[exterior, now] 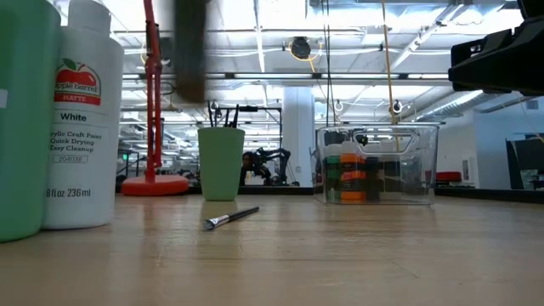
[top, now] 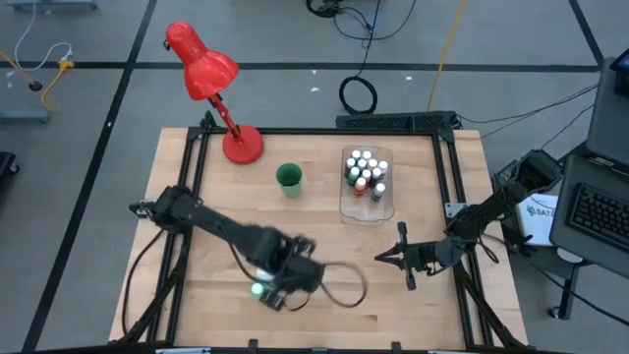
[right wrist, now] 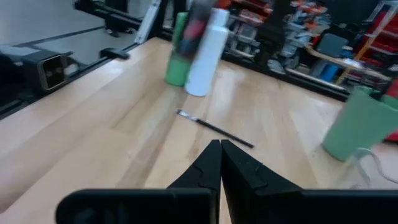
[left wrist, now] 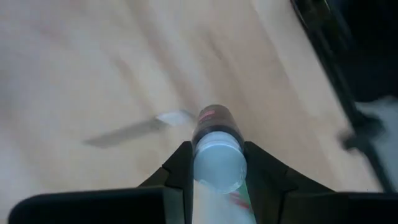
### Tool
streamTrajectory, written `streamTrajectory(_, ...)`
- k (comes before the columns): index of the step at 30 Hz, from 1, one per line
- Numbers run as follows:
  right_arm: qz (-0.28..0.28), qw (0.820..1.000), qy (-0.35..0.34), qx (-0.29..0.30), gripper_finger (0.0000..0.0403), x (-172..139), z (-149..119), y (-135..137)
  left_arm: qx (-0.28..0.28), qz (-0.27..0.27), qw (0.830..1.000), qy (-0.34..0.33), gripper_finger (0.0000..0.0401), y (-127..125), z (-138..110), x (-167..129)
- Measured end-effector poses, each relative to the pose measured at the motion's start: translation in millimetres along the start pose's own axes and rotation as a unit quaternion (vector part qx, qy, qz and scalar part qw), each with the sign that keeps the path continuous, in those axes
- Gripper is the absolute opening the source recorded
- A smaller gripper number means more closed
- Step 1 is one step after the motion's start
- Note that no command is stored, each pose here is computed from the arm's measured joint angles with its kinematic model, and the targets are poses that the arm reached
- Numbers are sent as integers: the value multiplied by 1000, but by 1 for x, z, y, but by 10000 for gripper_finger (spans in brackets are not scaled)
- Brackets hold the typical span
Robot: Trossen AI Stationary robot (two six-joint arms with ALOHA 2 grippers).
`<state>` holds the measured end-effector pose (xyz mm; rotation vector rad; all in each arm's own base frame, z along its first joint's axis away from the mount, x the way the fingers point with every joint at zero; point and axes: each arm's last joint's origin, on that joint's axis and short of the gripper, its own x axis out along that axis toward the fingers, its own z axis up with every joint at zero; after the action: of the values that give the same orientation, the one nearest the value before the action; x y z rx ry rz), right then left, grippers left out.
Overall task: Pick & Place Paint Supplies
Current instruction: Put the brown paint bottle into the transparent bin
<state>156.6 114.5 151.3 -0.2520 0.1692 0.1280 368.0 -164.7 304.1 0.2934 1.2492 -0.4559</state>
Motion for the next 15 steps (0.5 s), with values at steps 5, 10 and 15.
streamTrajectory(5,23,1000,0,-1,4,0,0,1,-11,115,986,-124,95,42,19,-64)
streamTrajectory(10,24,1000,0,-4,4,0,0,1,-82,188,966,-159,95,96,12,-89)
streamTrajectory(15,24,1000,0,-15,4,0,0,1,-168,219,944,-181,95,156,-4,-88)
